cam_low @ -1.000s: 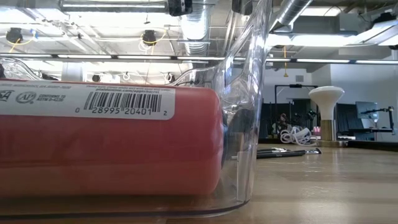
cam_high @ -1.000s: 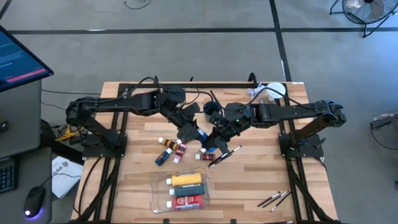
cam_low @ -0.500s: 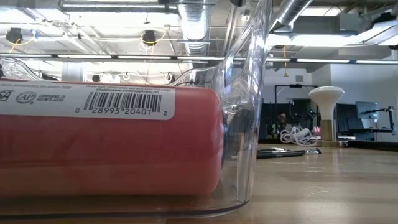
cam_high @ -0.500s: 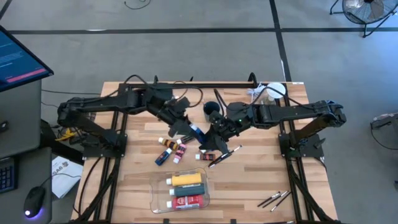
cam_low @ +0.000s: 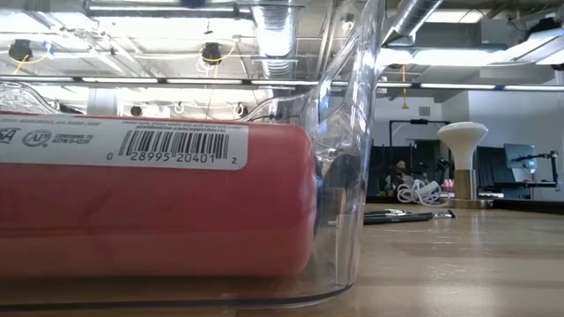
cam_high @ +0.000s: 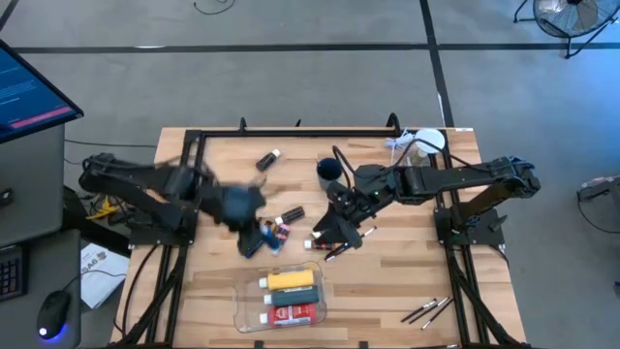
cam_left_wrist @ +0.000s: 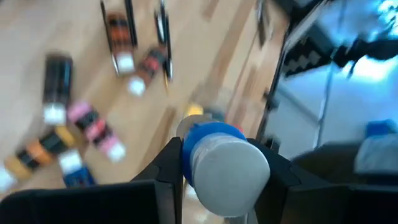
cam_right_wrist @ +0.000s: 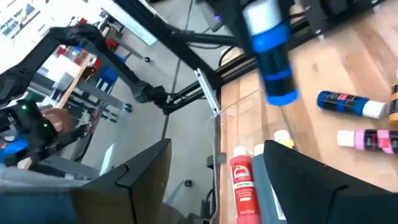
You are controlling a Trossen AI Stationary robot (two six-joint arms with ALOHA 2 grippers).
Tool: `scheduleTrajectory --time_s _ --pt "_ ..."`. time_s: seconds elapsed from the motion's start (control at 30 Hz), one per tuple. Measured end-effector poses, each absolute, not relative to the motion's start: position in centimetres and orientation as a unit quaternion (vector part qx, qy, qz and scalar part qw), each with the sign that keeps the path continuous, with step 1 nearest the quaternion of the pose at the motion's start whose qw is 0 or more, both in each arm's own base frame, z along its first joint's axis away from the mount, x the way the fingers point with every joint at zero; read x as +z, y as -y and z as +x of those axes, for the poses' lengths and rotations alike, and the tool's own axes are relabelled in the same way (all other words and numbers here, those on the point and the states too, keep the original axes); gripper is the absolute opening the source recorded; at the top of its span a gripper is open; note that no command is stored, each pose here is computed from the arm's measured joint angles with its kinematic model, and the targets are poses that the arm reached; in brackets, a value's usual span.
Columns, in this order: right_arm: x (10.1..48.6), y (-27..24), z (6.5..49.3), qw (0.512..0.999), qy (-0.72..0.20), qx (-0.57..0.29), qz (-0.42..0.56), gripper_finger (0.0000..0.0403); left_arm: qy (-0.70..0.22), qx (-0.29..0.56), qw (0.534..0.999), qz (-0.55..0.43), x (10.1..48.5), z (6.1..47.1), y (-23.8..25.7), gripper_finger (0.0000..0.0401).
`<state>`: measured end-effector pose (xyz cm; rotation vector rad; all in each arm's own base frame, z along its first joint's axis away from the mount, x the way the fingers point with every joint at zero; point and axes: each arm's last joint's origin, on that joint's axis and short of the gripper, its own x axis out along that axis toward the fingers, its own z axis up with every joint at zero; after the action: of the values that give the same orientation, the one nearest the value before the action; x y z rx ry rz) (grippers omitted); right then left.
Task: Pick & Place Paint Supplies
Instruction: Put the top small blue paint bottle into the transparent bin
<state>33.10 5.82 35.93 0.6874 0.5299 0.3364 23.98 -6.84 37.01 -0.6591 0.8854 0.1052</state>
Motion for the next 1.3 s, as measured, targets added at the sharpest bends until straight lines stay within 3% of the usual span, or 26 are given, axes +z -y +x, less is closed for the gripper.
scheduleTrajectory --time_s 0.47,0.83,1.3 --pt "35.9 -7.0 32.9 0.894 -0.261 0.183 0.316 0.0249 -0.546 0.086 0.805 -0.215 28.2 24.1 20.8 0.0097" --pt "35.8 -6.7 32.9 0.893 -0.264 0.175 0.320 0.0249 -0.590 0.113 0.777 -0.187 23.6 24.6 23.9 0.0097" --pt "35.8 -6.8 32.9 0.892 -0.265 0.173 0.324 0.0249 -0.579 0.128 0.782 -0.190 22.7 23.3 25.9 0.0097"
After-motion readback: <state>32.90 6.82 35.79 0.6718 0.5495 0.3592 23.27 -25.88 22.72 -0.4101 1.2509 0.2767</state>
